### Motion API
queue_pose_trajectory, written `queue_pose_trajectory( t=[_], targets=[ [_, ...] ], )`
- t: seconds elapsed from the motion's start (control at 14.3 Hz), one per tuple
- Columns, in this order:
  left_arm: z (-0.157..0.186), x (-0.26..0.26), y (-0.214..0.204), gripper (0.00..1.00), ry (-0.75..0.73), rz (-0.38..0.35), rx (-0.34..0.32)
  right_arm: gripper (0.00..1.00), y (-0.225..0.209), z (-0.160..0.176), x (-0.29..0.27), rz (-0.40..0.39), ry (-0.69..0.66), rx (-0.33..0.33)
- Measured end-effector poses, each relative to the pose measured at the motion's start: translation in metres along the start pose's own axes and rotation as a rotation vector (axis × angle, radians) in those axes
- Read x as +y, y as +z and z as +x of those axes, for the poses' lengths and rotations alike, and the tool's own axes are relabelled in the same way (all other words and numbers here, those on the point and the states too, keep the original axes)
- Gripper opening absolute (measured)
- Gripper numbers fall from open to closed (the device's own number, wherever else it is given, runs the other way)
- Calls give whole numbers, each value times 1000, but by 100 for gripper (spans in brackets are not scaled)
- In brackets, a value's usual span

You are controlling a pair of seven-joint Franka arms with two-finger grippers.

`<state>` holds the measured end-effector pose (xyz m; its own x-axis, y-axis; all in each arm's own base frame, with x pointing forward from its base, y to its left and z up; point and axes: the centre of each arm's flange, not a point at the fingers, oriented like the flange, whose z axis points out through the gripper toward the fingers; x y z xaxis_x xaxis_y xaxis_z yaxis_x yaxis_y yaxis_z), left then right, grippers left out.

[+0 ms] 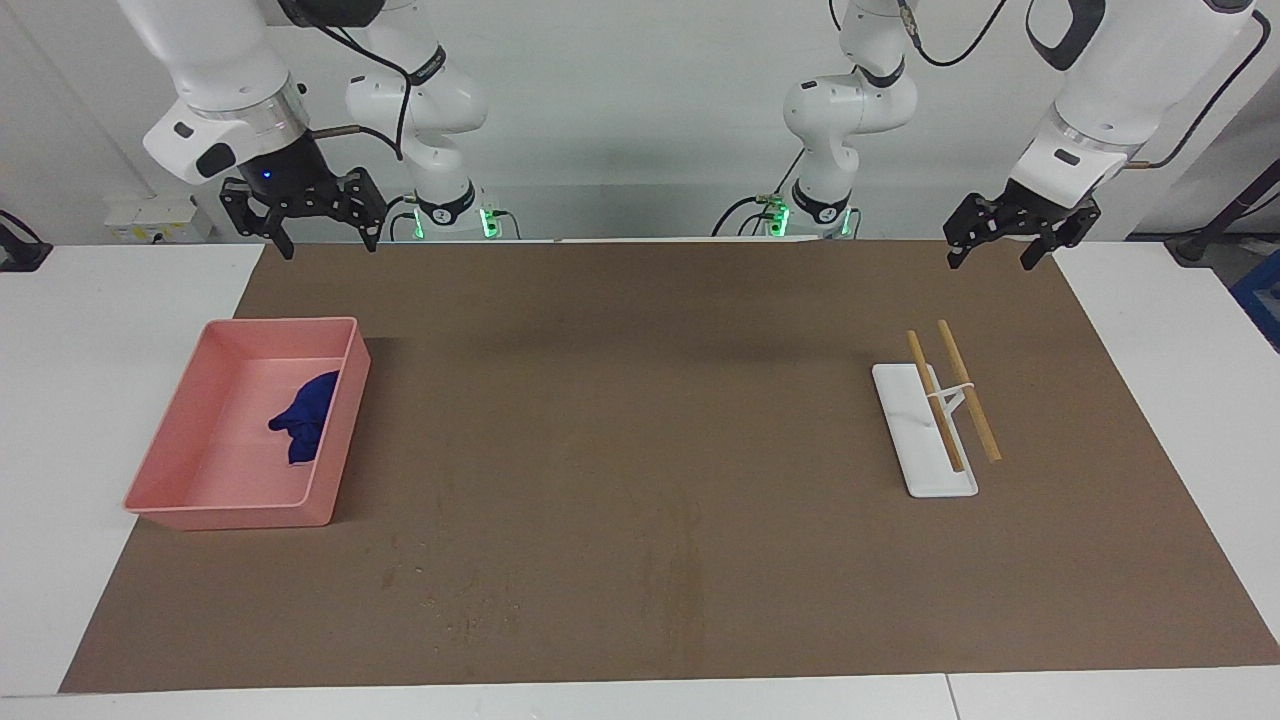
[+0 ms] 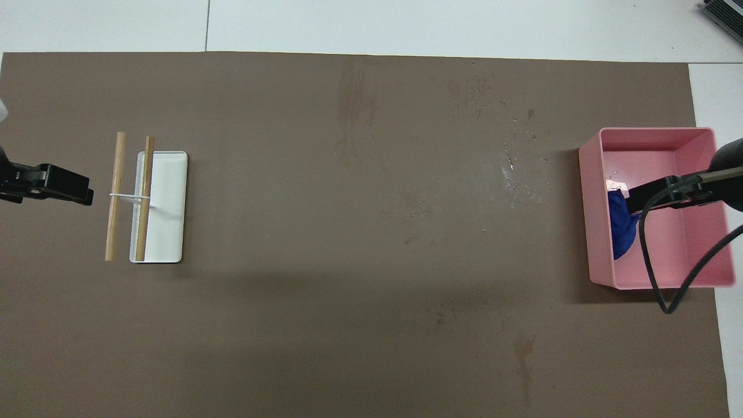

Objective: Wipe water with towel using both arms

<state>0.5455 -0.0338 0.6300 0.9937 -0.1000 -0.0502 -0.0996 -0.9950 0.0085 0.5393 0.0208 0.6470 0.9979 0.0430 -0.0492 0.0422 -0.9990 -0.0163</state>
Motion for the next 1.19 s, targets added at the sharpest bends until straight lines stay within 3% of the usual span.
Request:
queue_pose_trajectory(
  t=[1.19],
  targets=[
    [0,0,0,100,0,0,0,100,-2,3,13,-10,31,29]
  ],
)
